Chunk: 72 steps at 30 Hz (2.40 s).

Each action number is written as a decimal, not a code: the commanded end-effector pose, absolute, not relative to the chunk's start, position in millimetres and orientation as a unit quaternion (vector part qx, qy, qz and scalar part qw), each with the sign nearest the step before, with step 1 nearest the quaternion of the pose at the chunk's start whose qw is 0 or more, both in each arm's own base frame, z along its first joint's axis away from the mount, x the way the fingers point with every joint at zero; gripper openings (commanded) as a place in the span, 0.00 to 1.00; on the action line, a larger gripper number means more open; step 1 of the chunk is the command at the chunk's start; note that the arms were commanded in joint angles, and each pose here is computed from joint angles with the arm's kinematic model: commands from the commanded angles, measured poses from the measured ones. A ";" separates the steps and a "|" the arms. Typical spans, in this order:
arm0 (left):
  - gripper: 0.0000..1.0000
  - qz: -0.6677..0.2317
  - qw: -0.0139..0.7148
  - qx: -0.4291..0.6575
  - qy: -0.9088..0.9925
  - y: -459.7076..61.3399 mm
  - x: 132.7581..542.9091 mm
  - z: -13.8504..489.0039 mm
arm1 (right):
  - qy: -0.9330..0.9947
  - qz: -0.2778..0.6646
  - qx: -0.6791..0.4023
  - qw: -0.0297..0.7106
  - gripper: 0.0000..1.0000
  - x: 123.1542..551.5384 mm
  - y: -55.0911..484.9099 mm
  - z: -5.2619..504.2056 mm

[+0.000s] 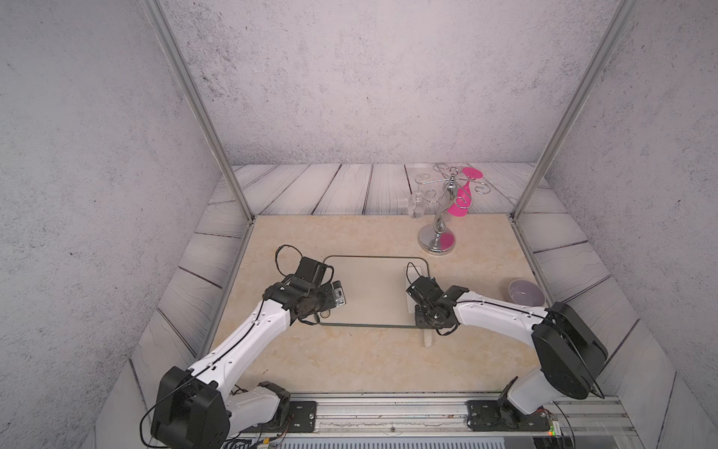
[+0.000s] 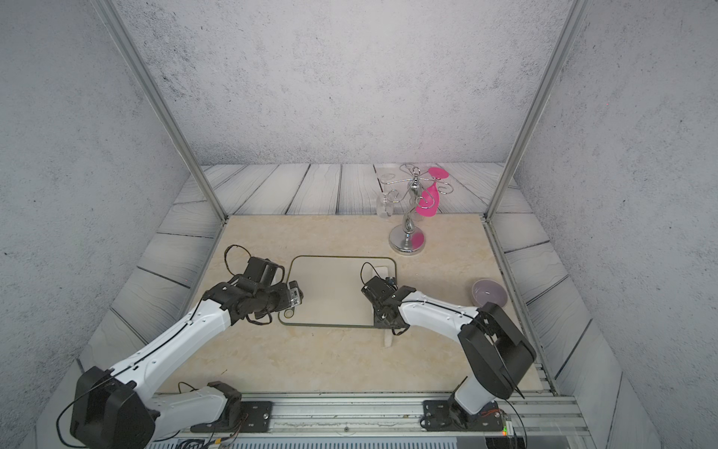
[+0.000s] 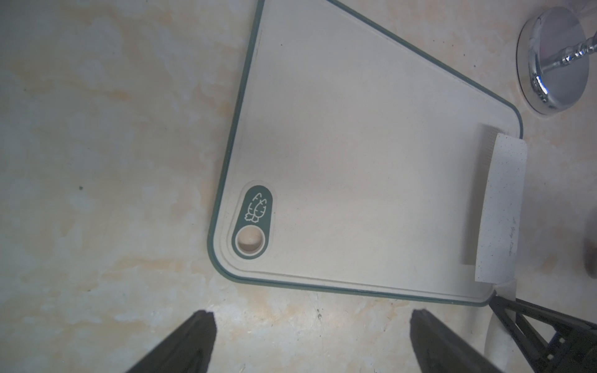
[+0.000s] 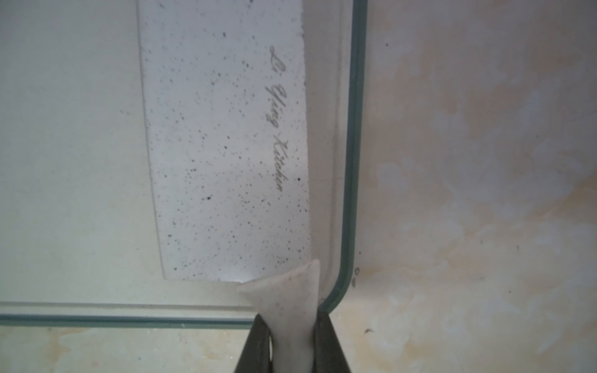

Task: Align the knife with the edge of the cutting board
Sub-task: Place the knife at the edge of the cutting board.

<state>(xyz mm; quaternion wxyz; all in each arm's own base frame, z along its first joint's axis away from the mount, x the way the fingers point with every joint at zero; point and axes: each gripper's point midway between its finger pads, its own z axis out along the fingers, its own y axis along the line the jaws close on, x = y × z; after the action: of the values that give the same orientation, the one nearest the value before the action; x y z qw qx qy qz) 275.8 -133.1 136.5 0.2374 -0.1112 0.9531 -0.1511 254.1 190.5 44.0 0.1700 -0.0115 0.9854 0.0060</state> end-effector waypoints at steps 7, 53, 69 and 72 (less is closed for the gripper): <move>1.00 -0.169 0.281 -0.145 0.934 -136.6 294.7 169.3 | 0.981 -0.023 -0.048 0.186 0.07 268.2 192.8 54.7; 1.00 -0.088 0.276 -0.095 0.953 -149.0 303.0 191.6 | 0.990 -0.029 0.007 0.135 0.05 280.2 173.7 24.3; 1.00 -0.079 0.261 -0.087 0.958 -155.7 306.9 184.7 | 0.989 -0.031 0.018 0.140 0.05 277.6 164.2 30.1; 1.00 -0.075 0.261 -0.084 0.959 -155.0 307.1 184.0 | 0.989 -0.027 0.020 0.142 0.05 276.8 163.9 30.5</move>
<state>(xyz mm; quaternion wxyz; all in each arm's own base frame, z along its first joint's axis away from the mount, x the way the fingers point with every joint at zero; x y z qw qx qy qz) 307.3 -155.9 178.7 0.2574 -0.0930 0.9581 -0.0848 284.3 174.0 30.6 0.1486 0.0101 0.9887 -0.0178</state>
